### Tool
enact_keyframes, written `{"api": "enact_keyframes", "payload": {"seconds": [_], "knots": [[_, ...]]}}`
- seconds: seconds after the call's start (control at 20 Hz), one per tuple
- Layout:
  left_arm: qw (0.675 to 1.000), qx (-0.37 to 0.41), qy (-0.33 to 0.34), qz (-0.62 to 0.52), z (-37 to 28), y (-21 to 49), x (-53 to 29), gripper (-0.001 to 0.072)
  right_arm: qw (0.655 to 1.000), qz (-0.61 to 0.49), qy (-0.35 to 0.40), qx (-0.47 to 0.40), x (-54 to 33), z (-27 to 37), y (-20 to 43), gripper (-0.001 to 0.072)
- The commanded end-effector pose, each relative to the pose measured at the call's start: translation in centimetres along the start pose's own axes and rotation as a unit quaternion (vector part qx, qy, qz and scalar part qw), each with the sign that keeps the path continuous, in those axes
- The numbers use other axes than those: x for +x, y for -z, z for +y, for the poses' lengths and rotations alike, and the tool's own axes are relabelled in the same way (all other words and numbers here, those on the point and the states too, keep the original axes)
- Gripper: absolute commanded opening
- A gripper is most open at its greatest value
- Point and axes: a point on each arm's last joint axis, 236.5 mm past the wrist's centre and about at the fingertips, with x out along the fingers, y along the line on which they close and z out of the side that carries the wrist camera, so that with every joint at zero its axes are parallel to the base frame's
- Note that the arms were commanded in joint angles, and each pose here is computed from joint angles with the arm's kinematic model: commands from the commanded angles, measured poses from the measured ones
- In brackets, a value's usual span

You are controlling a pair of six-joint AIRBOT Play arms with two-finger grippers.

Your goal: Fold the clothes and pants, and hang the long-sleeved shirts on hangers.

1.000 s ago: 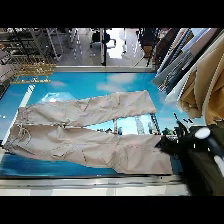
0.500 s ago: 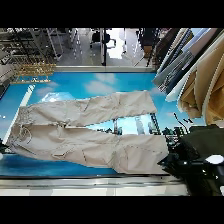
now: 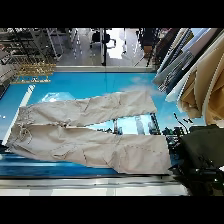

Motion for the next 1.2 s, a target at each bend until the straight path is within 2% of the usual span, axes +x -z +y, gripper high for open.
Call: {"api": "enact_keyframes", "payload": {"seconds": [0.0, 0.05, 0.1, 0.15, 0.35, 0.7, 0.75, 0.8, 0.85, 0.95, 1.05, 1.15], "knots": [[1.000, -0.015, -0.002, -0.014, 1.5, -0.5, -0.8, 0.0011, 0.998, -0.003, 0.040, 0.052, -0.1, -2.2, -0.1, 0.0496], [1.000, -0.021, -0.002, -0.017, 2.0, -0.5, -1.1, 0.0011, 0.997, 0.000, 0.046, 0.061, 0.0, -2.6, -0.2, 0.0489], [0.999, -0.026, -0.002, -0.019, 2.4, -0.5, -1.3, 0.0010, 0.996, 0.001, 0.051, 0.069, 0.1, -3.0, -0.4, 0.0433], [0.999, -0.030, -0.002, -0.020, 2.8, -0.5, -1.5, 0.0011, 0.996, -0.003, 0.055, 0.077, 0.3, -3.3, -0.7, 0.0420], [0.999, -0.040, 0.017, -0.032, 2.8, -0.9, -2.1, 0.0011, 0.996, -0.013, 0.055, 0.069, 1.5, -3.2, -2.3, 0.0421], [0.996, -0.050, 0.064, -0.045, 0.7, -1.6, -2.3, 0.0011, 0.994, 0.068, 0.079, 0.012, 5.6, -1.7, -0.7, 0.0420], [0.996, -0.051, 0.064, -0.044, 0.7, -1.6, -2.3, 0.0011, 0.994, 0.076, 0.081, 0.009, 5.8, -1.7, -0.5, 0.0396], [0.996, -0.050, 0.065, -0.043, 0.7, -1.5, -2.3, 0.0011, 0.994, 0.079, 0.079, 0.008, 5.9, -1.6, -0.3, 0.0259], [0.996, -0.050, 0.066, -0.041, 0.6, -1.4, -2.3, 0.0011, 0.994, 0.080, 0.078, 0.005, 5.8, -1.6, -0.3, 0.0210], [0.996, -0.049, 0.071, -0.034, 0.4, -1.1, -2.4, 0.0011, 0.993, 0.095, 0.073, -0.017, 5.5, -1.3, 0.3, 0.0063], [0.996, -0.041, 0.071, -0.037, 0.1, -1.1, -2.9, 0.0010, 0.993, 0.084, 0.068, -0.043, 4.5, -0.5, -0.1, 0.0014], [0.996, -0.023, 0.068, -0.053, -0.5, -1.6, -4.2, 0.0010, 0.993, 0.043, 0.061, -0.087, 2.1, 1.4, -1.3, 0.0013]]}}
